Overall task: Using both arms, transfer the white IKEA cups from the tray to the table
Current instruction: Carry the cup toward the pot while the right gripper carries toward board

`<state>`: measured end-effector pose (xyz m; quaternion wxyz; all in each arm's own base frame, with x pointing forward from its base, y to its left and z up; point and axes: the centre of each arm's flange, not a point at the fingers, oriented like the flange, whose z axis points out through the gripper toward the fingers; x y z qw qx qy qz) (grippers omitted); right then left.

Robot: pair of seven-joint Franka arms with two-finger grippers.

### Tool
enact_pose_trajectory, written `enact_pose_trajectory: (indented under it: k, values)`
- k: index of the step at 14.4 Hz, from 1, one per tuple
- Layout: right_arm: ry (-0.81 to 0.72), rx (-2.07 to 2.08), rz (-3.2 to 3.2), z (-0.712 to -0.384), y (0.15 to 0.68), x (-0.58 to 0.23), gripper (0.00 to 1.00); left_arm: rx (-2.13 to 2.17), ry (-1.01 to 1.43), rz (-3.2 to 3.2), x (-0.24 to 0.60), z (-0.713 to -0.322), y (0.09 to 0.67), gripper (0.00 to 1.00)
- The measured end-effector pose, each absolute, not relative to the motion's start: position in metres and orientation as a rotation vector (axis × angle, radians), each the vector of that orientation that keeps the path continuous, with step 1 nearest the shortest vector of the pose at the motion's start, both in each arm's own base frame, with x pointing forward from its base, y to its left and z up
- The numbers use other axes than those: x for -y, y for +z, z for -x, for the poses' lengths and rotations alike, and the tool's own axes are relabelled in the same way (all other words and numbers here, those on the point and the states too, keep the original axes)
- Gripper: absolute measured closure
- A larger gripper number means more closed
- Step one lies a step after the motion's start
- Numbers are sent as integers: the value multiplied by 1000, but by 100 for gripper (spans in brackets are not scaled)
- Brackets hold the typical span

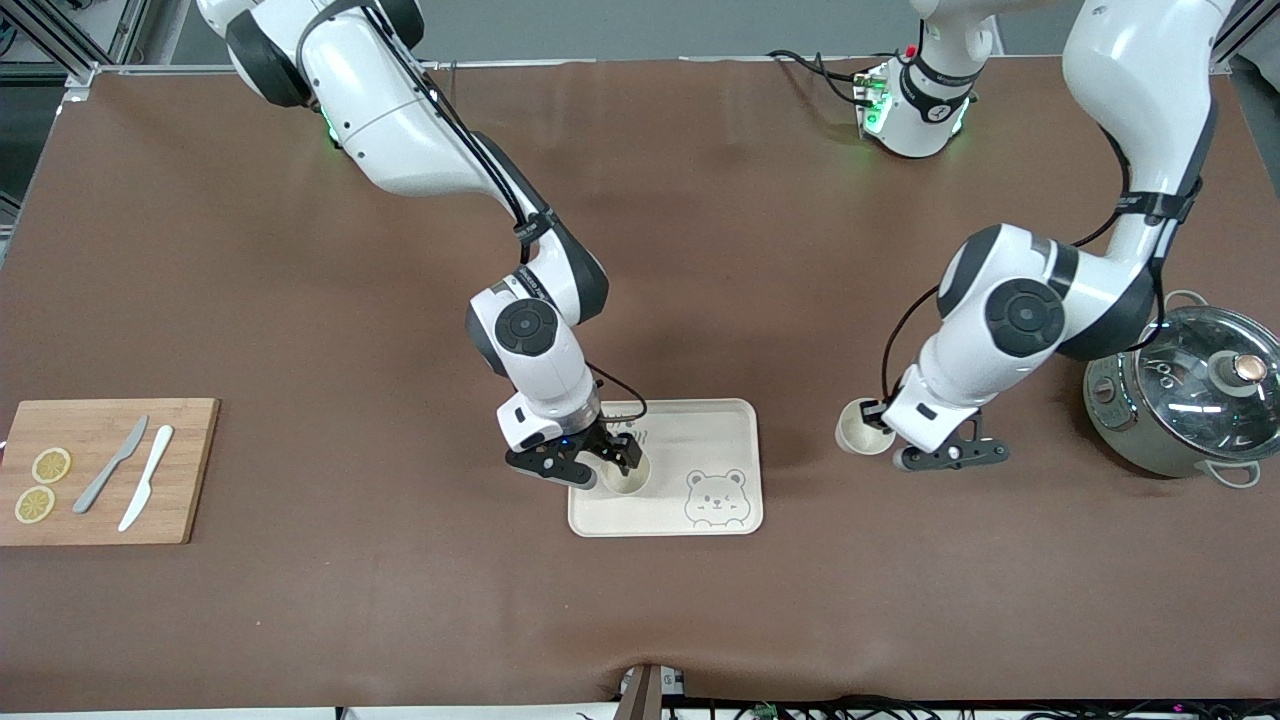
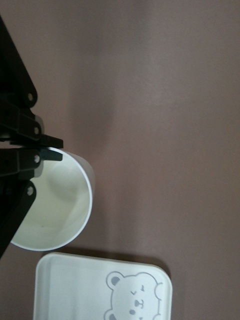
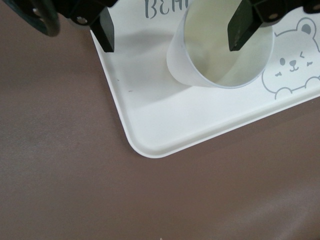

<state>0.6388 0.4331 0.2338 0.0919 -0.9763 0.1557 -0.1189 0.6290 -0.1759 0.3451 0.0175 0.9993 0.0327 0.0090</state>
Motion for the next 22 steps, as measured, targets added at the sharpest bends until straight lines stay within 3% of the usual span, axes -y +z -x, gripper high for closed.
enact_pose_trajectory:
  k: [6, 12, 13, 18, 19, 20, 22]
  values:
    - [-362, -455, 2919, -638, 220, -437, 0, -9, -64, -3091, 103, -590, 354, 96]
    - [-362, -451, 2920, -637, 219, -440, 0, -38, 2, -3087, 88, -559, 312, 96]
    - [-362, -452, 2920, -637, 219, -440, 7, -45, 25, -3076, 89, -552, 302, 96]
    - [-363, -456, 2919, -637, 219, -439, 61, -45, 98, -3061, 89, -527, 272, 96]
    - [-363, -459, 2919, -637, 219, -439, 70, -45, 111, -3059, 89, -524, 269, 96]
    - [-363, -460, 2919, -637, 219, -439, 70, -45, 121, -3056, 89, -522, 266, 96]
    - [-364, -462, 2919, -638, 219, -439, 89, -46, 131, -3054, 89, -518, 262, 96]
